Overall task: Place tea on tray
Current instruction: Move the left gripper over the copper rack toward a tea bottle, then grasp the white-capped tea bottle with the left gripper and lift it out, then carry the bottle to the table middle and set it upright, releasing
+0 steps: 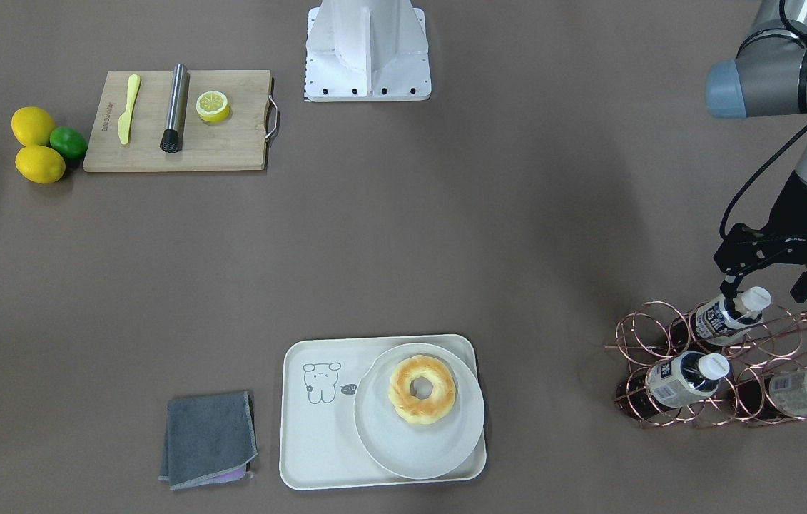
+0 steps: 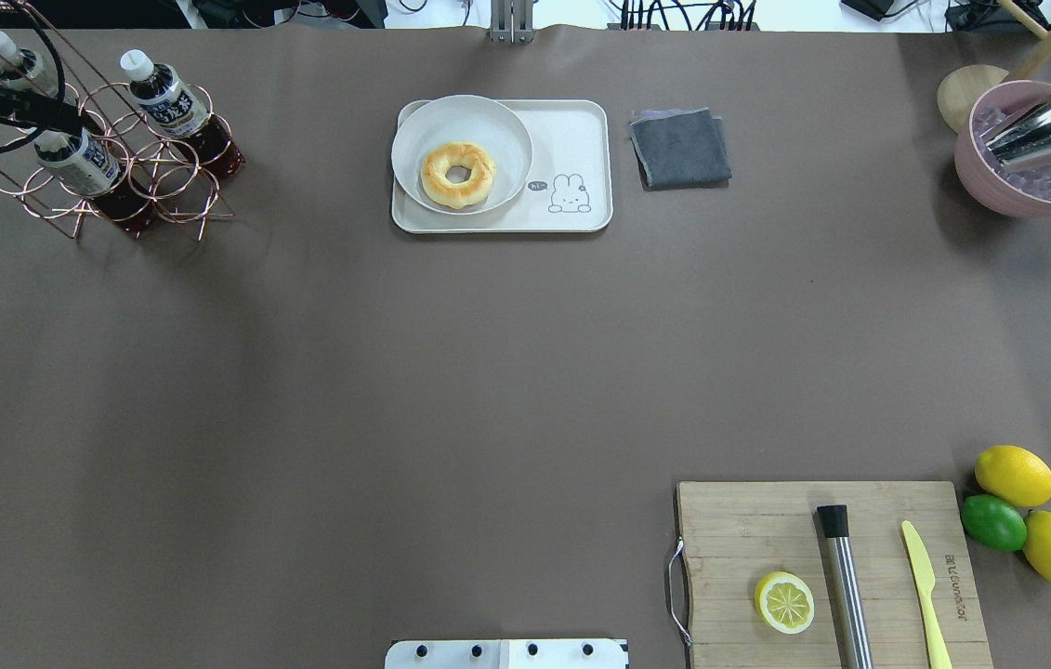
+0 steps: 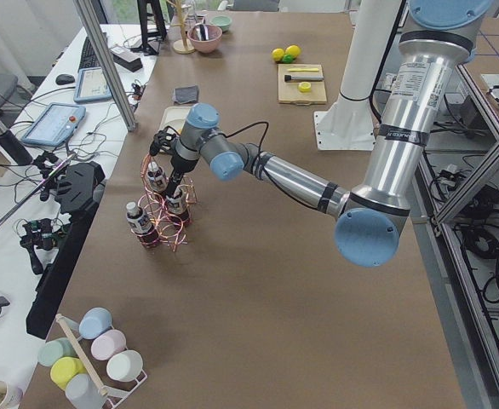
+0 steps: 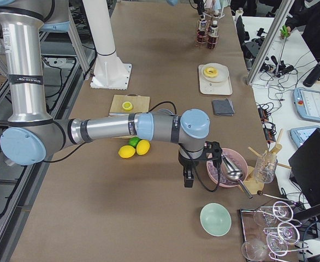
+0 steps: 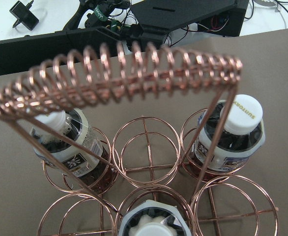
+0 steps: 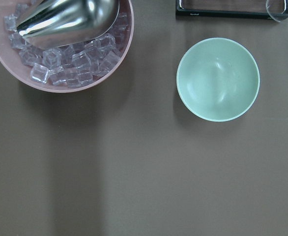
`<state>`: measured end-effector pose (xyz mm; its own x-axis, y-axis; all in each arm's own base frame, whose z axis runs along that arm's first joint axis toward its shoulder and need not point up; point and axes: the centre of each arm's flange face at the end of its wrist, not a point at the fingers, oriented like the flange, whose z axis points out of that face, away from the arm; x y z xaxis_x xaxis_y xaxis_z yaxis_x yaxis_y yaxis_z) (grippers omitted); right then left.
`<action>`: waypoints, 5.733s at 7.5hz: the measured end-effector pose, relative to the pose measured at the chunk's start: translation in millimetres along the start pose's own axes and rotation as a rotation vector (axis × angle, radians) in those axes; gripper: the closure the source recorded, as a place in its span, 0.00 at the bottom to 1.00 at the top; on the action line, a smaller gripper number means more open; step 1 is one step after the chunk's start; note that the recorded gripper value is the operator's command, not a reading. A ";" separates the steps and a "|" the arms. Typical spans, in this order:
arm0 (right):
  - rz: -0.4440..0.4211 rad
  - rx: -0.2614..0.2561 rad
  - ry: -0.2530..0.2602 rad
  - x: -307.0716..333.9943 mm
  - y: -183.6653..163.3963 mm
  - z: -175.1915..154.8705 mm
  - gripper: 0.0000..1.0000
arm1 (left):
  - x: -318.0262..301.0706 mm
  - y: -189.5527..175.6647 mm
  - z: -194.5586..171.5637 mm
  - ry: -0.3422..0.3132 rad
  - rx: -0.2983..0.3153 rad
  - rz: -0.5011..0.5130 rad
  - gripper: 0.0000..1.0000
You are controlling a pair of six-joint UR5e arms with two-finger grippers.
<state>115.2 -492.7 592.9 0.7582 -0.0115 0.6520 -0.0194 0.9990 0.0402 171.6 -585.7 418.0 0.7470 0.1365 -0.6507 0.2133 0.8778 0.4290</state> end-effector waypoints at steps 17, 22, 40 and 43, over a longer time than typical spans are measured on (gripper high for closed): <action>-0.005 0.007 -0.001 -2.1 0.7 -2.7 0.00 | -3.0 -48.1 -96.7 0.010 -0.017 -0.013 1.00; -0.007 0.005 -0.001 -2.0 1.2 -1.6 0.00 | 61.7 -42.5 -178.5 0.055 -0.044 -0.042 1.00; 0.000 0.000 0.004 1.0 2.3 0.5 0.00 | 524.8 101.1 -113.8 0.013 -0.144 -0.157 1.00; 0.002 -0.001 0.003 1.2 3.4 1.0 0.00 | 529.2 103.5 -102.7 0.018 -0.129 -0.153 1.00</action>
<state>115.4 -489.4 594.6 0.7601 -0.0098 0.6497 -0.0199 0.9991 0.0384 524.3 -375.4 53.7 0.7006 0.0042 -0.7135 0.2400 0.9403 0.2412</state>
